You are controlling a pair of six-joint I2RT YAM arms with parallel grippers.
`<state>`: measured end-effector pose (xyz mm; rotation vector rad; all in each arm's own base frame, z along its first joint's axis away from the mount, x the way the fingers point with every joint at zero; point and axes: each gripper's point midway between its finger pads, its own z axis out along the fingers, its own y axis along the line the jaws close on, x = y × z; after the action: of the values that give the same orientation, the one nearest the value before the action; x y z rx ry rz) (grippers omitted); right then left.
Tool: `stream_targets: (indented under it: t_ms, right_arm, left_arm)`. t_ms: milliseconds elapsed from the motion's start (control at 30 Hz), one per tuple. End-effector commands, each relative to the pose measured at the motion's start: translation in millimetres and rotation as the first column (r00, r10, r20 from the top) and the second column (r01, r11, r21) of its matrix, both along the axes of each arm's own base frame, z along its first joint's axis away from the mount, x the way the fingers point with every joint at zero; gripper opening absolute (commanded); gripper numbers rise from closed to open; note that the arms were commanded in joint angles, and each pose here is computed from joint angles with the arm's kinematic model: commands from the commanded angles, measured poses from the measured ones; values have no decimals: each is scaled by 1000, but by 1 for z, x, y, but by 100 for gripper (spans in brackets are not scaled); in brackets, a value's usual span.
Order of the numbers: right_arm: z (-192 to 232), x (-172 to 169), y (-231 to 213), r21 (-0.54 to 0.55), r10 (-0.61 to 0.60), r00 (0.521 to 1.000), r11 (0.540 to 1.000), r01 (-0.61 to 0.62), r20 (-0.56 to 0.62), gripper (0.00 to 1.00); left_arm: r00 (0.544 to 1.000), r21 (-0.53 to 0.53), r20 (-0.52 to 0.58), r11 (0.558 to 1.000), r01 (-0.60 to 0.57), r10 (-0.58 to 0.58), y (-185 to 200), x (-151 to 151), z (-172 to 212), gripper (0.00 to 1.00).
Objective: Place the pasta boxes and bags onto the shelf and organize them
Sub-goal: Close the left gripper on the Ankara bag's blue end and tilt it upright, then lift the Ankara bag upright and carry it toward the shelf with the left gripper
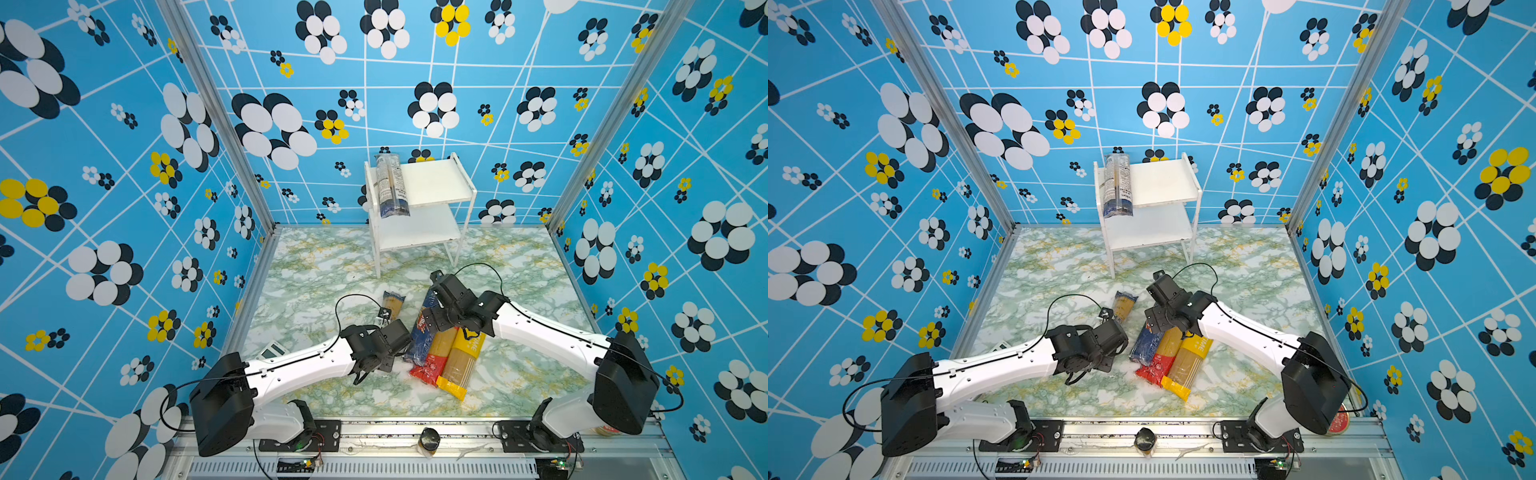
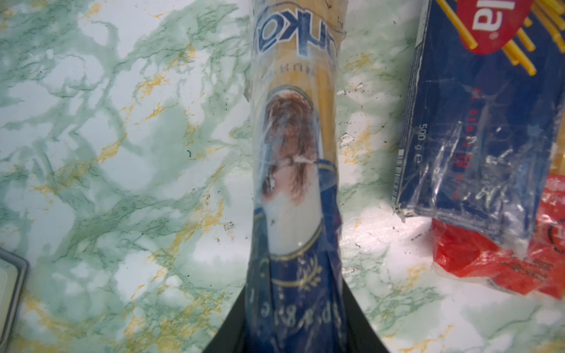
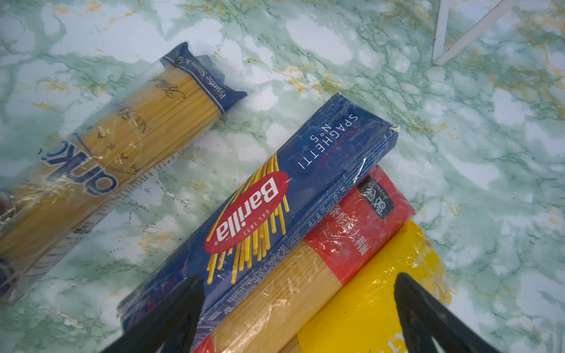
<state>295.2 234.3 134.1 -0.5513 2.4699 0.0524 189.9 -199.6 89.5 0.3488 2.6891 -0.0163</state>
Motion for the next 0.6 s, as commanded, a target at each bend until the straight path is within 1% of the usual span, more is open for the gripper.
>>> stream_targets:
  t_ms: [0,167,333,400,567]
  right_arm:
    - [9,3,-9,0,-22,999,1000,22,37,99]
    - [11,3,-14,-1,-29,999,1000,29,46,99]
    - [15,3,-17,8,-35,998,999,35,50,99]
    - [18,3,-19,13,-37,998,999,37,52,99]
    - [24,3,-29,32,-62,997,998,61,55,99]
  left_arm:
    - [996,-72,85,997,-1,7,-8,15,37,0]
    - [997,-140,75,990,17,-6,-9,11,58,0]
    - [995,-214,100,976,32,-10,-6,9,87,0]
    - [995,-265,103,963,41,-15,-9,8,97,0]
    - [994,-401,104,914,58,-18,-16,5,118,0]
